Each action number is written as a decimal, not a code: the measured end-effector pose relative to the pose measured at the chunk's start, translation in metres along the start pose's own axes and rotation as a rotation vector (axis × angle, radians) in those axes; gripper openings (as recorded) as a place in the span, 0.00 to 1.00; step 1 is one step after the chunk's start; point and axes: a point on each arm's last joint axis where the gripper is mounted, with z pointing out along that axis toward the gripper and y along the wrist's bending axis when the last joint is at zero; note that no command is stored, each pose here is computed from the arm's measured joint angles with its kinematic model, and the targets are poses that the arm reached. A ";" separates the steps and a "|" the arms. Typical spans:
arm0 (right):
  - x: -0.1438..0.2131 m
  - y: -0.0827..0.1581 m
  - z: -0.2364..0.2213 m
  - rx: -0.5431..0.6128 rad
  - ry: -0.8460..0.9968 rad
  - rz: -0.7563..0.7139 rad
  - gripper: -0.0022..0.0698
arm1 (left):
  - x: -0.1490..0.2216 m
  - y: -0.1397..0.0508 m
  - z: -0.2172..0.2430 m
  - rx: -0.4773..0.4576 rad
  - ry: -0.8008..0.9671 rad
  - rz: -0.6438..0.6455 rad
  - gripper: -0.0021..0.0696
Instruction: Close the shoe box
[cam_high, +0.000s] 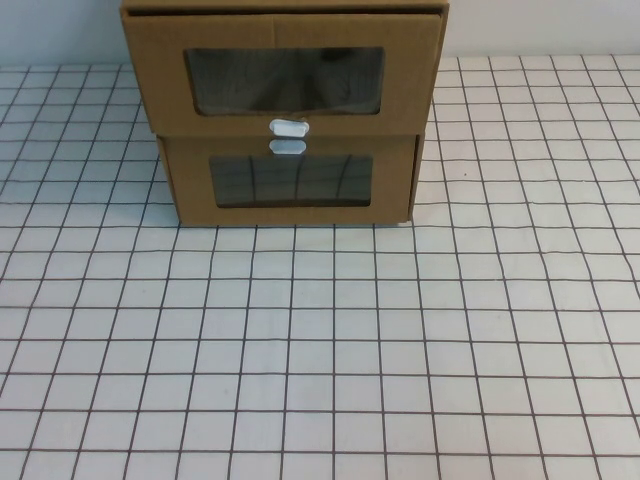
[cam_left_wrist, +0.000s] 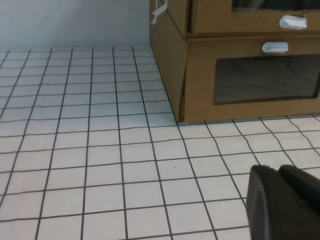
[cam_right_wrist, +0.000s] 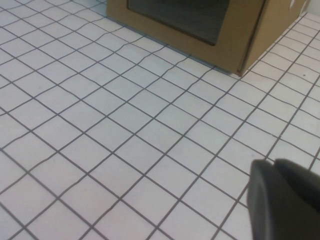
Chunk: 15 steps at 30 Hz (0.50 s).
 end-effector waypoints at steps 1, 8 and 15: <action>0.000 0.000 0.000 0.000 0.001 0.000 0.01 | 0.007 0.001 0.001 -0.007 -0.011 0.008 0.03; 0.001 0.000 0.000 0.000 0.002 -0.001 0.01 | 0.055 0.007 0.016 -0.060 0.004 0.057 0.03; 0.001 0.000 0.000 0.002 0.002 -0.001 0.01 | 0.070 0.009 0.018 -0.072 0.098 0.020 0.03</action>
